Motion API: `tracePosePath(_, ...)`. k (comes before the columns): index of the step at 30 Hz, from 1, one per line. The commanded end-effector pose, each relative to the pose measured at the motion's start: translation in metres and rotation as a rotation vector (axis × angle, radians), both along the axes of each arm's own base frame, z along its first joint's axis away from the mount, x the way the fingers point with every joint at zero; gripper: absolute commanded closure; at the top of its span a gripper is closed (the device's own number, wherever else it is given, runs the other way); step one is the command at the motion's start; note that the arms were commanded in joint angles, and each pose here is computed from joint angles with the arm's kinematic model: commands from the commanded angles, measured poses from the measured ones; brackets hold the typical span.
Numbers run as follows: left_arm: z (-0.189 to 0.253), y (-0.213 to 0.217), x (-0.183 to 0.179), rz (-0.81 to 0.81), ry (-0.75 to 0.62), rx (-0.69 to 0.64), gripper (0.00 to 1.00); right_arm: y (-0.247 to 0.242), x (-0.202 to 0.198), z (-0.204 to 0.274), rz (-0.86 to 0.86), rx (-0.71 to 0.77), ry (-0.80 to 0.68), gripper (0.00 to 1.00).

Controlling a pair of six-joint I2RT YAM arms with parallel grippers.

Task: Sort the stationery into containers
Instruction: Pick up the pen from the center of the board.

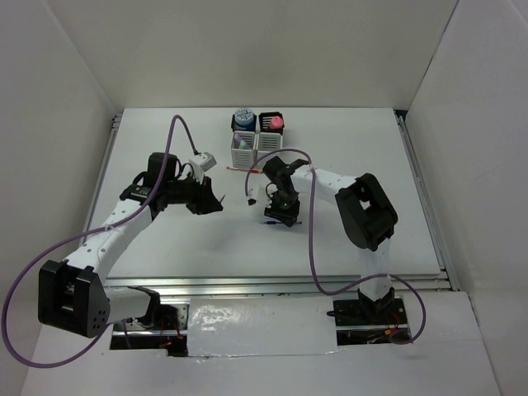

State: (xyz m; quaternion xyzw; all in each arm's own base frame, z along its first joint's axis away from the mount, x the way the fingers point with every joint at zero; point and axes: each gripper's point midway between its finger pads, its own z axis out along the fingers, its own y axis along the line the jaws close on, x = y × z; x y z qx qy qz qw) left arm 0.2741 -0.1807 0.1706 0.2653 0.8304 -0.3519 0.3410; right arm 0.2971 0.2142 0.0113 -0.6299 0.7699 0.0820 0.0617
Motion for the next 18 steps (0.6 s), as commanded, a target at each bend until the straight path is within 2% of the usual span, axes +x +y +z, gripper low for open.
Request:
tracePosePath(1,0.005,0.001,0.006,-0.015,-0.039,0.000,1.00,-0.019,-0.019,-0.026,0.031,-0.077,0.060,0.64)
tracePosePath(5,0.003,0.000,0.007,-0.010,-0.028,-0.003,1.00,-0.017,-0.018,-0.028,0.033,-0.071,0.056,0.70)
tracePosePath(6,0.002,0.000,0.008,-0.009,-0.024,-0.003,1.00,-0.017,-0.018,-0.028,0.027,-0.071,0.059,0.77)
tracePosePath(8,0.002,0.000,0.008,-0.013,-0.031,0.000,1.00,-0.014,-0.016,-0.027,0.023,-0.062,0.057,0.86)
tracePosePath(9,0.003,0.000,0.007,-0.014,-0.033,0.001,1.00,-0.013,-0.015,-0.025,0.022,-0.055,0.053,0.94)
tracePosePath(14,0.006,0.003,0.002,-0.075,-0.124,0.037,1.00,-0.010,-0.015,0.003,0.002,0.000,-0.007,1.00)
tracePosePath(16,0.006,0.006,0.000,-0.142,-0.196,0.085,1.00,-0.004,-0.011,0.045,-0.037,0.081,-0.102,1.00)
tracePosePath(18,0.008,0.009,0.000,-0.203,-0.273,0.122,1.00,-0.002,-0.008,0.068,-0.076,0.124,-0.156,1.00)
